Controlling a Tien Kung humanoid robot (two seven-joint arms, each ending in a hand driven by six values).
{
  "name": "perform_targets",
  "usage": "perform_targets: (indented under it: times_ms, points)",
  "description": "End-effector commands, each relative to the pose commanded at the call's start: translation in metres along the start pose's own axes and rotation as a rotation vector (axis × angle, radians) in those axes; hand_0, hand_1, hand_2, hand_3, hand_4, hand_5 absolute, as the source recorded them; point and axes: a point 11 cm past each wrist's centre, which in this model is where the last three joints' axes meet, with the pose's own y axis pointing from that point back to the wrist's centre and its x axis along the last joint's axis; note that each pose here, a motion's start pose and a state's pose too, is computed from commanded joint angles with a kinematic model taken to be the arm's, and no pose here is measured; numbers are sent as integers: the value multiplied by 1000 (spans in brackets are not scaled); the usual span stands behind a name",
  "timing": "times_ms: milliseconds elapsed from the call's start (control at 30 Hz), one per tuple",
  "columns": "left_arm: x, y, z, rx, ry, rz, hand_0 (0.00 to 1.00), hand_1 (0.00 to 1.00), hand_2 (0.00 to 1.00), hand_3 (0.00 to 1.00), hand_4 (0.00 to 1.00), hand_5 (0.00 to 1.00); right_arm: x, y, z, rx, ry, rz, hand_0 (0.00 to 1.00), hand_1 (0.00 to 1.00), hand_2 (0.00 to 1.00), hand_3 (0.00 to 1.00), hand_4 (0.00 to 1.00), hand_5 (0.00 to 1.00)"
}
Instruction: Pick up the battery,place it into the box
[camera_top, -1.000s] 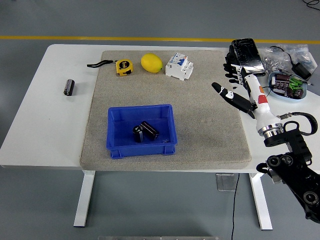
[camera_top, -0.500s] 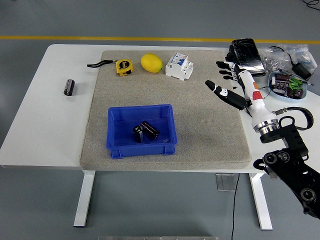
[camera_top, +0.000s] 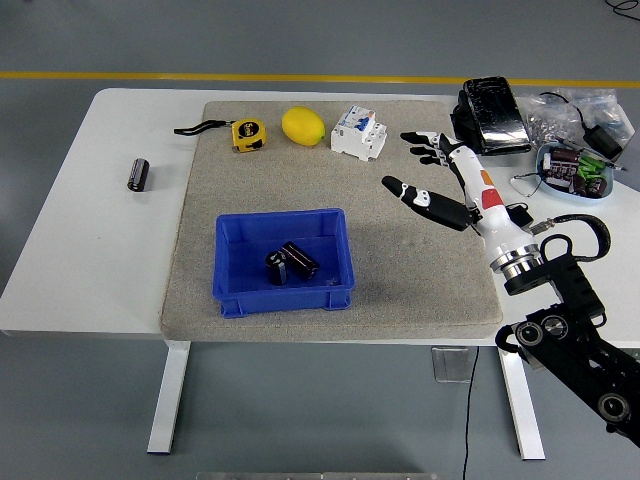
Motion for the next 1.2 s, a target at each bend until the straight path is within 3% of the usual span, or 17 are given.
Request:
perform_targets:
  times_ms: [167, 367, 467, 567, 767, 933, 1100, 1200]
  points:
    - [5, 0, 9, -20, 5, 30, 750, 742, 820, 626, 624, 458, -21, 9, -25, 70, -13, -29, 756, 752, 792, 781, 998, 612]
    - [9, 2, 32, -107, 44, 88, 748, 737, 817, 610, 629, 466, -42, 17, -37, 112, -9, -94, 761, 754, 795, 801, 997, 608]
    - [7, 3, 42, -136, 77, 69, 759, 750, 821, 618, 635, 474, -45, 16, -35, 116, 21, -128, 762, 756, 794, 806, 992, 597]
    - [1, 3, 41, -122, 111, 12, 759, 750, 821, 618, 635, 474, -44, 14, -32, 113, 35, -140, 762, 756, 794, 806, 992, 597]
    - [-15, 4, 39, -74, 109, -102, 739, 731, 799, 620, 634, 457, -31, 1, -26, 107, 55, -126, 766, 755, 794, 807, 991, 593]
    - [-15, 4, 37, -58, 82, -123, 740, 745, 781, 618, 638, 459, -12, -11, -12, 79, 89, -95, 758, 755, 795, 807, 991, 590]
    - [-17, 4, 35, -57, 73, -142, 744, 749, 783, 621, 642, 464, 16, -33, -3, 61, 118, -45, 763, 761, 797, 811, 994, 585]
    - [-16, 4, 39, -51, 65, -144, 750, 756, 791, 628, 647, 466, 28, -36, 3, 47, 134, -29, 787, 776, 808, 822, 998, 568]
